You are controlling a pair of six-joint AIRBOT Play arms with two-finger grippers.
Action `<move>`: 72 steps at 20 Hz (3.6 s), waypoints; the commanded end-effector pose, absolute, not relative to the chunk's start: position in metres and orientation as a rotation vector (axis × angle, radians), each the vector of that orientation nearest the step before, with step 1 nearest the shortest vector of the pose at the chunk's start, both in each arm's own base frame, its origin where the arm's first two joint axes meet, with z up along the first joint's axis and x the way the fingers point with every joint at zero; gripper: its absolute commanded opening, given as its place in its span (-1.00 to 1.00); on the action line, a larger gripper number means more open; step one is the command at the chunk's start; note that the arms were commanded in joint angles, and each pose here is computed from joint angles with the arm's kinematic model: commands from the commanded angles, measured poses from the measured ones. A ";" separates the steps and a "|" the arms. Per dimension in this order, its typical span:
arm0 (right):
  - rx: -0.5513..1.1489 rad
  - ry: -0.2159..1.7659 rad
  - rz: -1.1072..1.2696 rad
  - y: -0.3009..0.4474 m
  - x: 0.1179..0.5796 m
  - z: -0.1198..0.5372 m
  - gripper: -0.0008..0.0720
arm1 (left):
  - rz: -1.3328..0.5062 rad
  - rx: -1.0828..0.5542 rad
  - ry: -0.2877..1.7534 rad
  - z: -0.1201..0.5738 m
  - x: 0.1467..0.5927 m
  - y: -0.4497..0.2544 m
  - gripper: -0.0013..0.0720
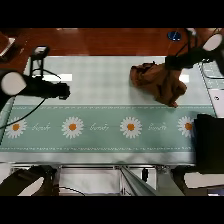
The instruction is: Fold the shirts.
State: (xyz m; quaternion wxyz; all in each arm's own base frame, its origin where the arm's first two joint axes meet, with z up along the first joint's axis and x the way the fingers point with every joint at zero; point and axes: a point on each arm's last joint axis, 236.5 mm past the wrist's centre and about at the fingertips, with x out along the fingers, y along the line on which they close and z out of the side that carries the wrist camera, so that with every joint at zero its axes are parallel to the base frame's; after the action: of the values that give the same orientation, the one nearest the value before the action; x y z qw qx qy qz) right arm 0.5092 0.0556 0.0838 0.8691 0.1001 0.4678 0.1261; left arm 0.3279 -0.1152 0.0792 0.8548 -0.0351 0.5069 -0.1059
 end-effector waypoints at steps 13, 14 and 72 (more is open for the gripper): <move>-0.021 0.235 0.787 0.216 0.356 0.431 -0.92 | -0.374 -0.424 0.859 0.055 0.241 -0.151 0.42; -0.036 0.295 0.832 0.229 0.345 0.417 -0.92 | -0.367 -0.442 0.824 0.060 0.248 -0.150 0.42; 0.609 1.510 0.467 0.198 0.241 -0.100 -0.30 | -0.502 -0.688 1.455 -0.099 0.220 -0.231 -0.90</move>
State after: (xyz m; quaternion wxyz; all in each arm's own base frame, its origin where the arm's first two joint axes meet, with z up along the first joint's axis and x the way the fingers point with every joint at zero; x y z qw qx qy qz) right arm 0.2292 0.1808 -0.1017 0.6625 0.2618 0.6765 0.1865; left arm 0.2192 -0.2310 -0.0988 0.6646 -0.3051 0.6451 -0.2213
